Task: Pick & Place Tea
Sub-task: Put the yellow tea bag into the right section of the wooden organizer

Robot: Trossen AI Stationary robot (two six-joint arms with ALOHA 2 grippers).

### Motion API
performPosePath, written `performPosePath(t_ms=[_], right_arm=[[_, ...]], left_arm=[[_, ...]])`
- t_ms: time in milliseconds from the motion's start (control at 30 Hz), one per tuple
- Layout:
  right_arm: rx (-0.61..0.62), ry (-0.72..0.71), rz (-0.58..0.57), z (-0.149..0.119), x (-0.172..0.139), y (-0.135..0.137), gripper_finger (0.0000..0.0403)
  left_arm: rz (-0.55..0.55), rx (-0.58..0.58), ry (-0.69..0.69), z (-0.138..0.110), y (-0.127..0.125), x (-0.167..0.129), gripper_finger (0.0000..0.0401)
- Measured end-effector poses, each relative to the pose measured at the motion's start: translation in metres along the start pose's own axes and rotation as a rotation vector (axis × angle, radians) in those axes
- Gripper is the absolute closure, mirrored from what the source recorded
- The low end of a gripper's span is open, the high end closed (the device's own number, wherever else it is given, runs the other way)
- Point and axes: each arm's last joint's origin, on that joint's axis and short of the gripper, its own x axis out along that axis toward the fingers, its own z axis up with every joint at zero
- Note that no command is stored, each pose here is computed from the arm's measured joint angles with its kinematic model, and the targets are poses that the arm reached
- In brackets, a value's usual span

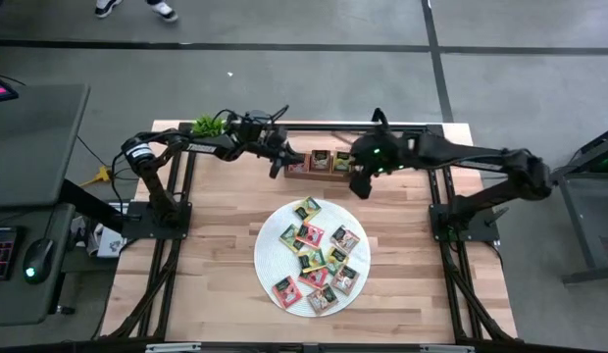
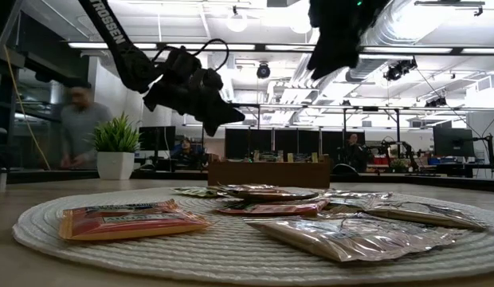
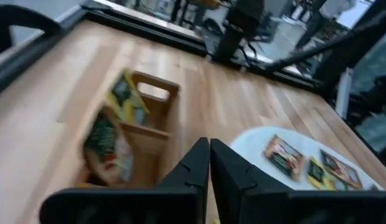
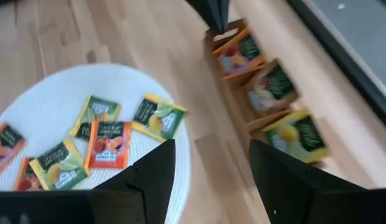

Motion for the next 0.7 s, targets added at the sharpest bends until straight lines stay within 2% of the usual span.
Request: performPosePath(t_ms=[100,367,533,633,700], right_arm=[[-0.021,0.044,0.012,-0.001,0.022,0.007,0.0216],[-0.056,0.117,0.047,-0.006,0.067,0.022,0.0266],[-0.065,0.117,0.072,-0.007,0.089,0.028,0.0304],[-0.075,0.12,0.076,-0.008,0.102,0.031,0.033],[-0.08,0.125,0.076,-0.01,0.109,0.031,0.0351]], left_arm=[[-0.013,0.026,0.022,0.002,-0.014,0.0,0.0398],[0.072,0.059,0.201,-0.015,-0.048,-0.014,0.04],[0.063,0.024,0.266,-0.037,-0.066,-0.016,0.04],[0.049,-0.039,0.332,-0.055,-0.076,-0.013,0.04],[0.041,-0.041,0.335,-0.059,-0.083,-0.009,0.04]])
